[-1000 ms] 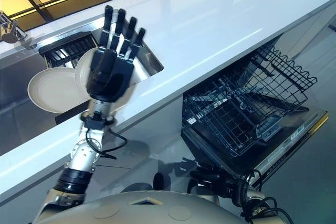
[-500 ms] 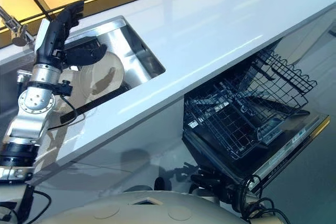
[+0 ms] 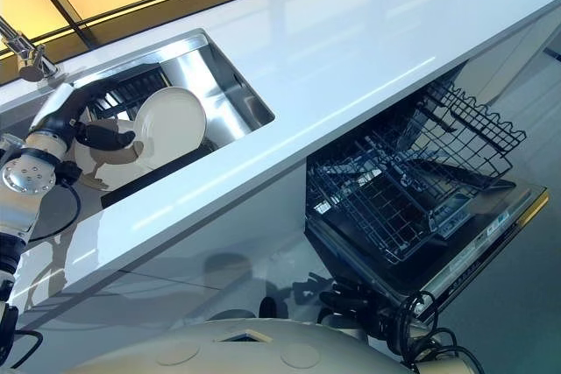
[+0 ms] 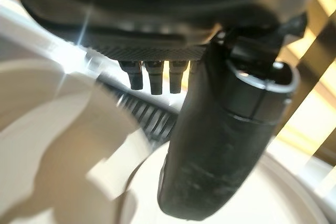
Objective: Pick up plates and place into dishwasher.
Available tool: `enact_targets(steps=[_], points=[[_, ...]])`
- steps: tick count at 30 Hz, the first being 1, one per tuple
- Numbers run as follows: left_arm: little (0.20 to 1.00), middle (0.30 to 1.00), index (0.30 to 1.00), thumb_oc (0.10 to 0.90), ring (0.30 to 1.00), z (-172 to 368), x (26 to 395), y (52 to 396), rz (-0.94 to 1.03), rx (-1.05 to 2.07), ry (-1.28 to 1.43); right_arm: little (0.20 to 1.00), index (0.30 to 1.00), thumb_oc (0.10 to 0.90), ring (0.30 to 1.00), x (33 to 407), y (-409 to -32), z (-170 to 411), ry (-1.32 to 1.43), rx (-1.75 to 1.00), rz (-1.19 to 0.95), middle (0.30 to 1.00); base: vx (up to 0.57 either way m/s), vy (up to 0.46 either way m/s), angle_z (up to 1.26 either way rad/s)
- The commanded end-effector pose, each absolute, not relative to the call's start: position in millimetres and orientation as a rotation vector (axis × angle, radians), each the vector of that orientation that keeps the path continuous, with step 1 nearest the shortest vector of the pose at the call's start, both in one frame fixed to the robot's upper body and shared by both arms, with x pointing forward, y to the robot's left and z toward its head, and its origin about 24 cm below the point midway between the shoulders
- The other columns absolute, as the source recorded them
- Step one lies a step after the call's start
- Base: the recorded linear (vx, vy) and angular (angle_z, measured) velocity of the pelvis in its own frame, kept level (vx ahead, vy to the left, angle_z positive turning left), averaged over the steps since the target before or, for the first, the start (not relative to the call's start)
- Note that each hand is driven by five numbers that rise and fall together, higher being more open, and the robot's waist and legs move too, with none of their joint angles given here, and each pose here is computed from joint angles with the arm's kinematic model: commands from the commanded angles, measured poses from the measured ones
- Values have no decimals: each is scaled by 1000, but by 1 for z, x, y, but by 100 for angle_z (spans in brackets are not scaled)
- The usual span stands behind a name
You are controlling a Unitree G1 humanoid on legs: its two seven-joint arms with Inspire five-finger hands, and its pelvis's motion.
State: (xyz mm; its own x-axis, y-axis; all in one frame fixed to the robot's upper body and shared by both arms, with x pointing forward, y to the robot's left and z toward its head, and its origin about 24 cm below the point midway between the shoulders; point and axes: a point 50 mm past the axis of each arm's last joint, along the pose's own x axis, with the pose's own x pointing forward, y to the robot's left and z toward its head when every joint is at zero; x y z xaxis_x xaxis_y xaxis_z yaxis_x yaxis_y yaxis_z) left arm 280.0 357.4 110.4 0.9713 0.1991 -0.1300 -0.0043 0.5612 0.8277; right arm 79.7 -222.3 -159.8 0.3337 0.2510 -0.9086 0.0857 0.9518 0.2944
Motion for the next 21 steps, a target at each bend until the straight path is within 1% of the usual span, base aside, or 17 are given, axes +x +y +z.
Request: enact_targets(steps=[1,10,17,21], points=[[900,900,900,800,900,197,301,366,253,896,-49,900,900,800,900,65,-241,-159,1327,255,79,900,49,117,-18],[900,900,900,800,900,183,309,363,216,615,-17,900,900,800,900,65,-245,-159,1334,246,54,900,64,70,-5],[900,900,900,800,900,169,312,363,276,418,-28,900,900,800,900,59,-245,-160,1363,256,66,900,76,16,-5],[900,900,900,800,900,161,313,358,226,352,-17,900,900,800,900,56,-245,-160,1379,257,69,900,61,-4,-2]])
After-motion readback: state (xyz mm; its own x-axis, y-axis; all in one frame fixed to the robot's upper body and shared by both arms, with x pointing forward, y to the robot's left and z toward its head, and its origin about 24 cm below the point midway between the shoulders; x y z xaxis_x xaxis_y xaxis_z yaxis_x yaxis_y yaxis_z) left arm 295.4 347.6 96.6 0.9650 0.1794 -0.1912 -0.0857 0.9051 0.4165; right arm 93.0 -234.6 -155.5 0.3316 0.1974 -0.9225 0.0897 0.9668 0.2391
